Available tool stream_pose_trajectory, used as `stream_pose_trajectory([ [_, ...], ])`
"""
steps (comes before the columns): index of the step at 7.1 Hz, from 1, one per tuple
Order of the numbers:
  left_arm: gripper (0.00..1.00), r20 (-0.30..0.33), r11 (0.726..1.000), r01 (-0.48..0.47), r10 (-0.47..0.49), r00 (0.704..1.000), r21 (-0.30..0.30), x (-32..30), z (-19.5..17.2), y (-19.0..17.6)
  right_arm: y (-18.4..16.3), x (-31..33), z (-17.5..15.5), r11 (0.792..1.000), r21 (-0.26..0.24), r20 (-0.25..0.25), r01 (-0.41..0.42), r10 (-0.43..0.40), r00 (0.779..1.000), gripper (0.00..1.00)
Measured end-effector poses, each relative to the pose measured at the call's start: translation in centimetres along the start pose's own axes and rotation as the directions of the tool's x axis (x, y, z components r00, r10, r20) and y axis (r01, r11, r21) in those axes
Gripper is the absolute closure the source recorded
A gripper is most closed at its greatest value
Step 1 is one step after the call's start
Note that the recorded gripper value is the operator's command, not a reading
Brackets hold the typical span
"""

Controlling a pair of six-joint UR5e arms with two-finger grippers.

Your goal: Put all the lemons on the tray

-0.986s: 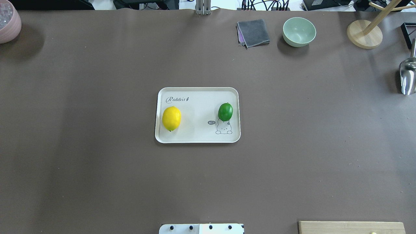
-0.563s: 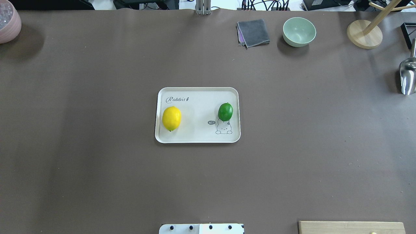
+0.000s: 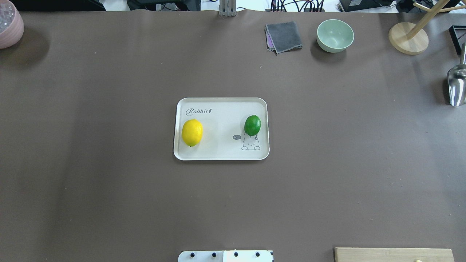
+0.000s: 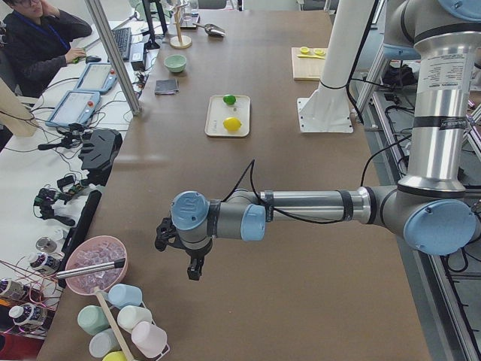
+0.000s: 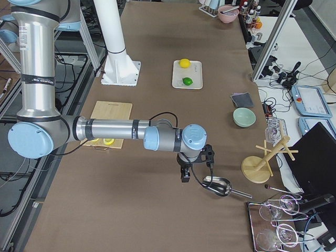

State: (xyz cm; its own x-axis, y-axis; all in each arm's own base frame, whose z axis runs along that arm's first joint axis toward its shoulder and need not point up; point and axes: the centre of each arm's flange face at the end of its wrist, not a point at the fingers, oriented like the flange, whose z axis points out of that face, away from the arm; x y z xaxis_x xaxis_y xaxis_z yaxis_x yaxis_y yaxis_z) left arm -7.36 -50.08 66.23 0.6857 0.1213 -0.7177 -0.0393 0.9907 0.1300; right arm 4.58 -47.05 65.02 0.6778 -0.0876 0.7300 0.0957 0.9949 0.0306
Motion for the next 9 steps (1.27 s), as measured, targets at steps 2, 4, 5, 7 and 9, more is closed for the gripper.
stream_pose_trajectory([
  [2, 0.02, 0.000, 1.000, -0.007, 0.007, 1.000, 0.006, 0.3, -0.3, -0.5, -0.1, -0.1, -0.1, 1.000, 0.002, -0.003, 0.003, -0.003, 1.000, 0.00],
  [4, 0.02, 0.001, 1.000, -0.010, 0.010, 1.000, 0.009, 0.4, -0.5, -0.8, -0.1, -0.3, -0.1, 1.000, 0.002, -0.001, 0.004, -0.004, 1.000, 0.00],
  [5, 0.02, 0.001, 1.000, -0.011, 0.011, 1.000, 0.010, 0.5, -0.5, -0.9, -0.2, -0.5, -0.2, 1.000, 0.003, 0.002, 0.006, -0.006, 1.000, 0.00],
  [7, 0.02, 0.001, 1.000, -0.012, 0.012, 1.000, 0.011, 0.5, -0.6, -1.0, -0.4, -1.5, -0.4, 1.000, 0.008, 0.003, 0.024, -0.024, 1.000, 0.00],
  [9, 0.02, 0.001, 1.000, -0.014, 0.014, 1.000, 0.013, 0.6, -0.6, -1.2, -0.5, -1.9, -0.4, 0.999, 0.007, 0.003, 0.032, -0.032, 0.999, 0.00],
])
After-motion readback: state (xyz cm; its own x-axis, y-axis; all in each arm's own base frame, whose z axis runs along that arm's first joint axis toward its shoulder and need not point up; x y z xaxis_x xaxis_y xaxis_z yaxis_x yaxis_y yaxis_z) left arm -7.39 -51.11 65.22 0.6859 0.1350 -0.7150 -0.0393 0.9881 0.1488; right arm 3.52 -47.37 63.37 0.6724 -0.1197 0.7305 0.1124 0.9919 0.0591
